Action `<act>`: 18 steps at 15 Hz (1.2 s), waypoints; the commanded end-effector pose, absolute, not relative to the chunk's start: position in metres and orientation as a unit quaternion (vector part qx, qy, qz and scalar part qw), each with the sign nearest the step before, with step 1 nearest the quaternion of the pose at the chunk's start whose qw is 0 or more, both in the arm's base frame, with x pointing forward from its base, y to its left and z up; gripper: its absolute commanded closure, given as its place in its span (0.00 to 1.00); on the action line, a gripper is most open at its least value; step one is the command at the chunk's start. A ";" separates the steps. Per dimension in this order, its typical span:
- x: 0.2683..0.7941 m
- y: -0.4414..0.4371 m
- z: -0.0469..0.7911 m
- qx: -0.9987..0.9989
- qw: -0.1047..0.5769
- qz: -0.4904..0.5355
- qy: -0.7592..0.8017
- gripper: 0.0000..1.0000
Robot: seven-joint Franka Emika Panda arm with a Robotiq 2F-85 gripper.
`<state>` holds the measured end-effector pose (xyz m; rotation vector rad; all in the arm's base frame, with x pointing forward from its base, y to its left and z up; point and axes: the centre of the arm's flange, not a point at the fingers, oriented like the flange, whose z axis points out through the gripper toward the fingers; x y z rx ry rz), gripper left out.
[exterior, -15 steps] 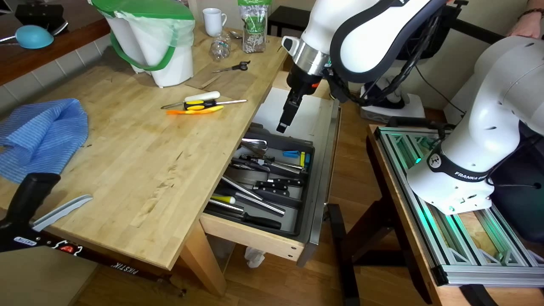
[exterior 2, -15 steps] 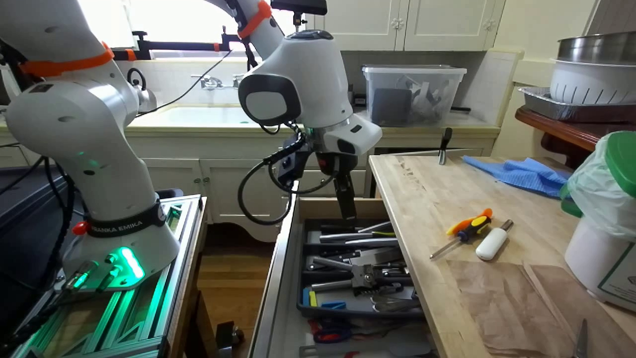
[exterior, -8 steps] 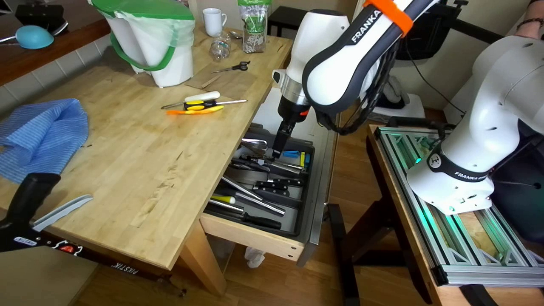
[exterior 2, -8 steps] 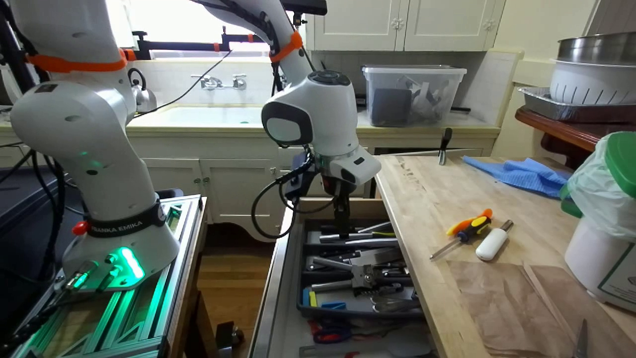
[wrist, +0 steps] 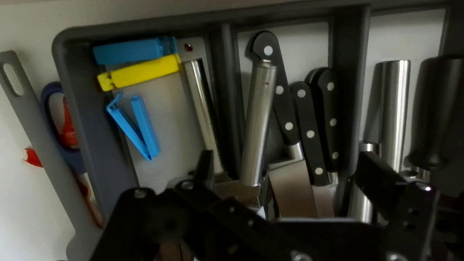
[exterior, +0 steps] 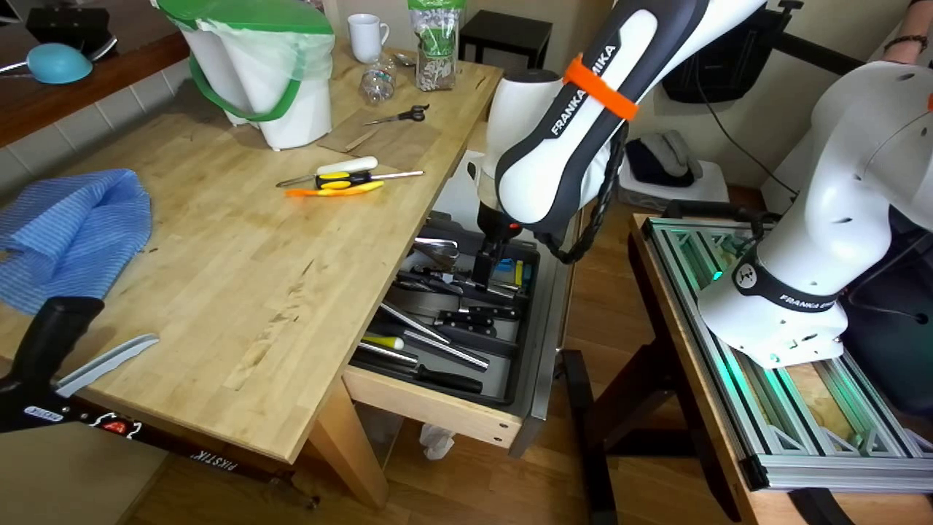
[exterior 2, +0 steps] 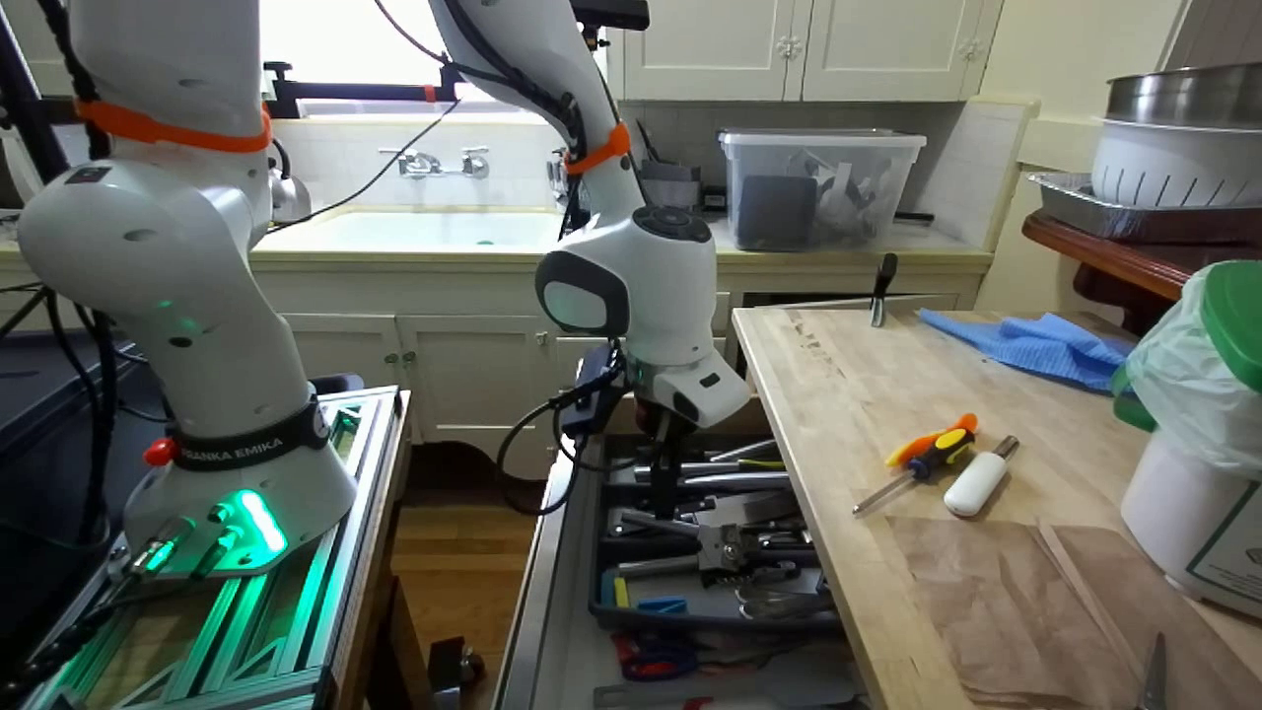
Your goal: Remove the can opener from the open drawer.
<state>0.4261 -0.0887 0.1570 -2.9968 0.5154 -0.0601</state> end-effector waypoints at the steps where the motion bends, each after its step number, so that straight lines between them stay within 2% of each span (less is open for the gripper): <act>1: 0.426 -0.095 0.130 -0.983 0.049 -0.006 0.175 0.00; 2: 0.426 -0.095 0.126 -0.983 0.046 -0.003 0.175 0.04; 4: 0.426 -0.097 0.120 -0.985 0.038 0.001 0.171 0.25; 5: 0.427 -0.097 0.117 -0.985 0.037 0.002 0.170 0.27; 8: 0.431 -0.099 0.111 -0.985 0.033 -0.002 0.167 0.41; 11: 0.439 -0.099 0.108 -0.987 0.023 -0.017 0.155 0.46; 12: 0.440 -0.100 0.107 -0.989 0.018 -0.021 0.148 0.52; 14: 0.443 -0.099 0.105 -0.989 0.018 -0.028 0.146 0.55; 15: 0.445 -0.098 0.104 -0.989 0.021 -0.031 0.146 0.53; 18: 0.450 -0.094 0.102 -0.989 0.023 -0.035 0.144 0.59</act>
